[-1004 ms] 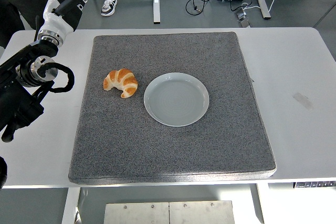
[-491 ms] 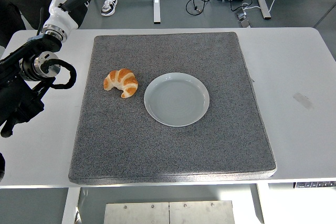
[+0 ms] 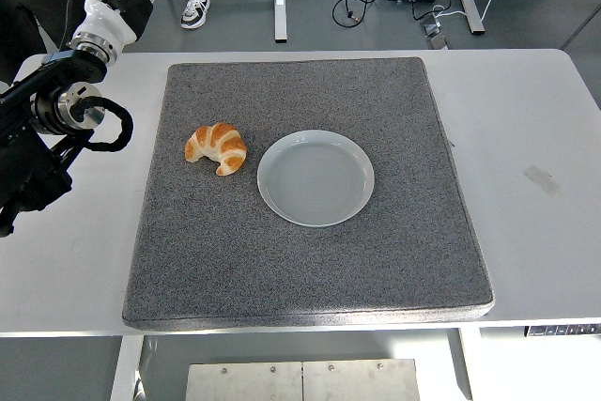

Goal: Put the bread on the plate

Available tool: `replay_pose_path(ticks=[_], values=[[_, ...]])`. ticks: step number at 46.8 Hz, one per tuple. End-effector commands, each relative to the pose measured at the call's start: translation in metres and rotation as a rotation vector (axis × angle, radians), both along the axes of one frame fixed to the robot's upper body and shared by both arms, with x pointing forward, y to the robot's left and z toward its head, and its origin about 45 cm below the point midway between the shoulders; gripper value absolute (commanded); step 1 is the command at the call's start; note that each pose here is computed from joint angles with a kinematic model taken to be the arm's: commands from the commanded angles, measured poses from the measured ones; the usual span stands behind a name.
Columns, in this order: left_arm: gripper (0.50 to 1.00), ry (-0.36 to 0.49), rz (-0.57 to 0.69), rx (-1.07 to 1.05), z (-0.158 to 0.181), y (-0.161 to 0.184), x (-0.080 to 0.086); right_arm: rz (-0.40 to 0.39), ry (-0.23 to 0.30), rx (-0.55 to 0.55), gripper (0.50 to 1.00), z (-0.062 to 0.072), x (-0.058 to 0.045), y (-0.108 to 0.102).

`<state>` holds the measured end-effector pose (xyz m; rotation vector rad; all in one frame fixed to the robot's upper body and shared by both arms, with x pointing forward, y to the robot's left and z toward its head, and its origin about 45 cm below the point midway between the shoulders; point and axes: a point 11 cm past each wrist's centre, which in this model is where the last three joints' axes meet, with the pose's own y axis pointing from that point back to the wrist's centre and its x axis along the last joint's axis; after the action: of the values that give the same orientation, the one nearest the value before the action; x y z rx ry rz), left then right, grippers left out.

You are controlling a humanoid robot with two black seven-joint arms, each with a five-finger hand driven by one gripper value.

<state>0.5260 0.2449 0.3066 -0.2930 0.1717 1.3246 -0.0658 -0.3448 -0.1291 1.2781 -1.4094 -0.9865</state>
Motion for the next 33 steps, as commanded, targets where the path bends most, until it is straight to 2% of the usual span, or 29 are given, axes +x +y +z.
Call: replay_pose_path(ticks=[1,8,16,24,33], values=[[0.984,0.004,-0.036,0.128,-0.004,-0.012,-0.001,0.000,0.000,0.000,1.000,0.000,0.000,0.000],[0.978,-0.033,-0.103,0.386,-0.011,-0.032,-0.009,0.000,0.000,0.000,1.000,0.000,0.000,0.000],[0.980,-0.148,-0.200,0.527,0.015,-0.046,-0.026,0.000,0.000,0.001,1.000,0.000,0.000,0.000],[0.984,-0.156,-0.317,0.653,0.018,-0.033,-0.041,0.000,0.000,0.000,1.000,0.000,0.000,0.000],[0.983,-0.227,-0.366,0.921,0.041,-0.013,-0.042,0.000,0.000,0.001,1.000,0.000,0.000,0.000]])
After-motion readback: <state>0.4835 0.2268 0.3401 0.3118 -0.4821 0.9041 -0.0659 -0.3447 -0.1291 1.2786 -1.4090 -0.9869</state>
